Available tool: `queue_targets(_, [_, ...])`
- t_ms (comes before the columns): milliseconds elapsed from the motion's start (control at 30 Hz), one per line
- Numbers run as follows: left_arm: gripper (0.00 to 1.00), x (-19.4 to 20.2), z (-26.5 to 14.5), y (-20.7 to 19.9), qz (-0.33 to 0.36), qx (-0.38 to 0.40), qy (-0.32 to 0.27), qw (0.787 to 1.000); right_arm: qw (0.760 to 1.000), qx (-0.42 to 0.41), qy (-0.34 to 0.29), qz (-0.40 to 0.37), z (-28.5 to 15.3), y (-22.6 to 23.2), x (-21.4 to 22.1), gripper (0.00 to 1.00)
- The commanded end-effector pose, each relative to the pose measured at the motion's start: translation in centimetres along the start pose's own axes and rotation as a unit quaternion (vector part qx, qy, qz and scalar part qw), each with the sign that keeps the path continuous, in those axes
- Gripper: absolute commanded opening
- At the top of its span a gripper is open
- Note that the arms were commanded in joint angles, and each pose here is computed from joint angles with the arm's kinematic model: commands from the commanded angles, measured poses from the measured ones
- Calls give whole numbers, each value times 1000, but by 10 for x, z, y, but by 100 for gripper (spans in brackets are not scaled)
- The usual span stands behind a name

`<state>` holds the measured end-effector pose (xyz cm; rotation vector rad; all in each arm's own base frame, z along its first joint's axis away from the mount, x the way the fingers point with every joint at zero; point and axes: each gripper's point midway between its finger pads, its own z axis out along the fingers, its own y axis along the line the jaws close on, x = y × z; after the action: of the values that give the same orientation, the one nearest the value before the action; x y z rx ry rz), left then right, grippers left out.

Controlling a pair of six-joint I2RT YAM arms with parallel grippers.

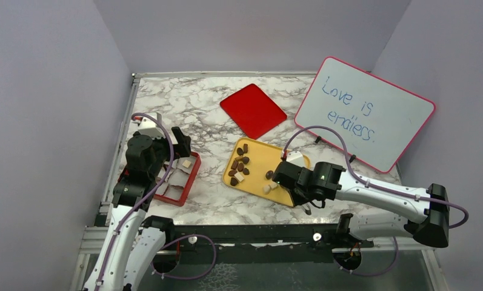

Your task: Pack the chocolate

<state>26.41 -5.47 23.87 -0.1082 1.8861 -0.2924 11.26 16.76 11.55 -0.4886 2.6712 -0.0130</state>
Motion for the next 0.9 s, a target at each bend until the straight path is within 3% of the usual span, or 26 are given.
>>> queue_targets(0, [99,-3,-1,2,-1,-8,-9,1000,999,2,-47,24,-13,-5,-21,29])
queue_targets(467, [99,-34,-16,0,1,-15,-44,999,989,-69,-131,5,-43,35,-84,25])
queue_targets(867, [99,-73,-48,0,-7,-29,-100,995,960,-189,-197,-57,-61,116,-150,25])
